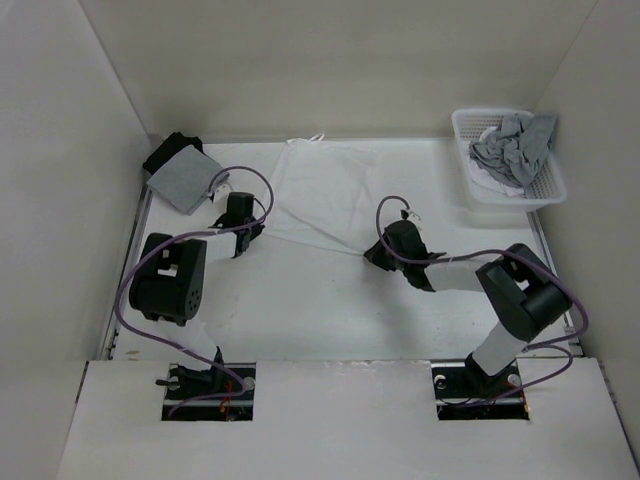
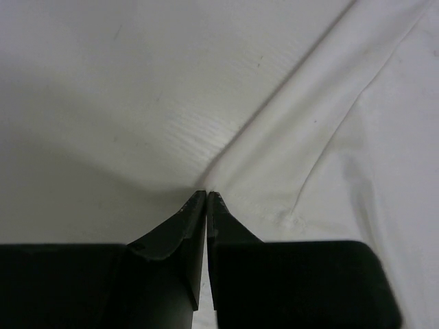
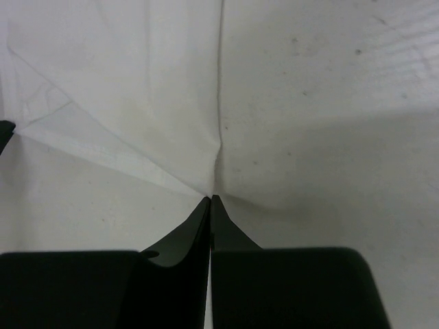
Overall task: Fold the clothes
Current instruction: Flatten the tank top out
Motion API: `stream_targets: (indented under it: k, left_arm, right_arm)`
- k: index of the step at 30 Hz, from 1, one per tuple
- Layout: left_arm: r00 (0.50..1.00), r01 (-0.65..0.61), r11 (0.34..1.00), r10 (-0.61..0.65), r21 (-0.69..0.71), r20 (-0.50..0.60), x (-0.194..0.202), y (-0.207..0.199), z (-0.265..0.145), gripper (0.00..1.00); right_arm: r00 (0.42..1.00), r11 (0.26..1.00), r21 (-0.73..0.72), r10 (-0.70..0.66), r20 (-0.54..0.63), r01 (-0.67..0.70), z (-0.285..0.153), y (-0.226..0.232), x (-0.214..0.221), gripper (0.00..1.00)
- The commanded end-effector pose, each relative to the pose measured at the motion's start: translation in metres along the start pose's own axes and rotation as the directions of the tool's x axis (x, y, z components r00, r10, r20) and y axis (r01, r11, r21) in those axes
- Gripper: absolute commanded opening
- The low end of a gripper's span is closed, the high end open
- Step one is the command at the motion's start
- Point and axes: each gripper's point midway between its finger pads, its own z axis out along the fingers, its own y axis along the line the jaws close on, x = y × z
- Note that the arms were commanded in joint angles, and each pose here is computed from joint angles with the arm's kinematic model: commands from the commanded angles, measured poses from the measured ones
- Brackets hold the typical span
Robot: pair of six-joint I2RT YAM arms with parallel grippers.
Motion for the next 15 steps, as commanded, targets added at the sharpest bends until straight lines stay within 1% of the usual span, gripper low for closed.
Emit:
stream_targets:
  k: [1, 3, 6, 10, 12, 14, 15]
  left_arm:
    - [0.997, 0.075, 0.997, -0.074, 0.019, -0.036, 0.018, 0.011, -0.024, 0.03]
    - [0.989, 0.120, 0.992, -0.116, 0.046, -0.087, 0.038, 0.020, -0.035, 0.03]
    - [0.980, 0.171, 0.982, -0.162, 0.078, -0.116, 0.056, 0.032, -0.053, 0.05]
    - [0.973, 0.199, 0.971, -0.181, 0.129, -0.141, 0.067, 0.036, -0.078, 0.12]
    - [0.972, 0.204, 0.968, -0.182, 0.149, -0.148, 0.068, 0.036, -0.087, 0.17]
    - [0.970, 0.215, 0.963, -0.192, 0.161, -0.148, 0.065, 0.035, -0.094, 0.25]
    - [0.971, 0.214, 0.963, -0.191, 0.166, -0.144, 0.063, 0.035, -0.096, 0.27]
  right_arm:
    - [0.998, 0.999, -0.046, 0.022, 0.055, -0.019, -0.020, 0.003, -0.013, 0.03]
    - [0.999, 0.999, -0.038, 0.018, 0.040, -0.017, -0.028, -0.007, -0.005, 0.03]
    - [0.999, 0.999, -0.048, 0.017, 0.029, -0.015, -0.044, -0.016, 0.005, 0.02]
    - [0.999, 0.999, -0.040, 0.003, 0.037, -0.002, -0.061, -0.021, 0.003, 0.03]
    - [0.999, 0.999, -0.036, -0.012, 0.043, 0.013, -0.068, -0.022, 0.002, 0.03]
    - [0.999, 0.999, -0.031, -0.022, 0.043, 0.023, -0.073, -0.025, 0.002, 0.08]
    - [0.999, 0.999, -0.031, -0.028, 0.041, 0.030, -0.075, -0.027, 0.002, 0.15]
